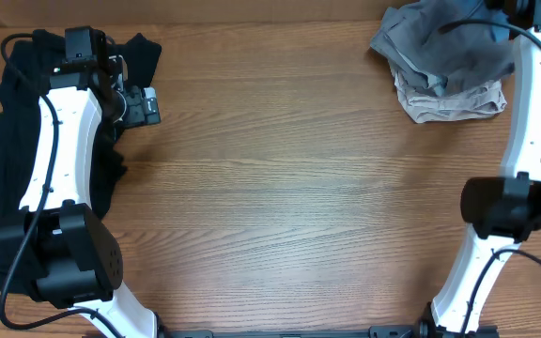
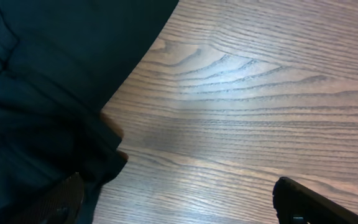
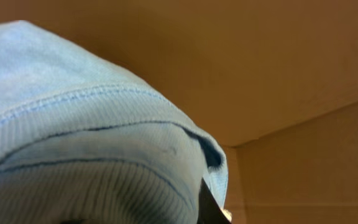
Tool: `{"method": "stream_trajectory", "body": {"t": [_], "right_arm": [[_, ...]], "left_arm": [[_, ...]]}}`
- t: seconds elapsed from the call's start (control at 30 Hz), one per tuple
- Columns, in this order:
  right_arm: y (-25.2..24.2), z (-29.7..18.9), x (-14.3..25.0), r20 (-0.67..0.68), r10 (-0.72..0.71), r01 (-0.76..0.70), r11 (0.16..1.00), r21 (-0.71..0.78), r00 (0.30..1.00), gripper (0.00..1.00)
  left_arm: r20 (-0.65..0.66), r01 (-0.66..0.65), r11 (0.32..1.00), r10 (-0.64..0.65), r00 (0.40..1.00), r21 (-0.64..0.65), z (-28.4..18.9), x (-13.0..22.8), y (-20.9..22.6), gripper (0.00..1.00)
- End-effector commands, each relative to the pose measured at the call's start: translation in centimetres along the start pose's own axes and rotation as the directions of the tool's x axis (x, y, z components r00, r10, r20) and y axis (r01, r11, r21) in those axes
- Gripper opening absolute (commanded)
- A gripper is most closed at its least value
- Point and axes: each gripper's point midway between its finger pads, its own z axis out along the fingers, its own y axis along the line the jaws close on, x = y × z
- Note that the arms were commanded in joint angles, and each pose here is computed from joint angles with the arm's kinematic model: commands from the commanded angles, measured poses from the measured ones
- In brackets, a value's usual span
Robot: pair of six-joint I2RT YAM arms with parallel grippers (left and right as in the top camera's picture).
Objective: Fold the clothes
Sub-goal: 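Lift the folded shirt and carry it to the grey stack upper right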
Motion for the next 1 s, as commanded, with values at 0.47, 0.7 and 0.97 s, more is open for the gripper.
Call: {"method": "stream_trajectory", "body": {"t": [0.47,0.7,0.97], "right_arm": [[-1.4,7.7,4.1,-0.019,0.014,-0.014,1.0,-0.007,1.0,0.04],[6.9,8.5,6.0,-0.113,-0.038,0.011,0.973,-0.231,0.993,0.04],[18.5,4.6,8.0,-0.188,-0.138,0.0,0.805,-0.594,0.972,0.34]], "left_arm": [[0.03,0.017,1.0,-0.018,0.999,0.019,0.4,-0.9,-0.4,1.0],[0.03,0.03,0.999,-0.031,0.999,0.02,0.4,-0.9,-0.4,1.0],[0.03,0.03,0.999,-0.031,0.999,0.02,0.4,-0.9,-0.4,1.0]]}}
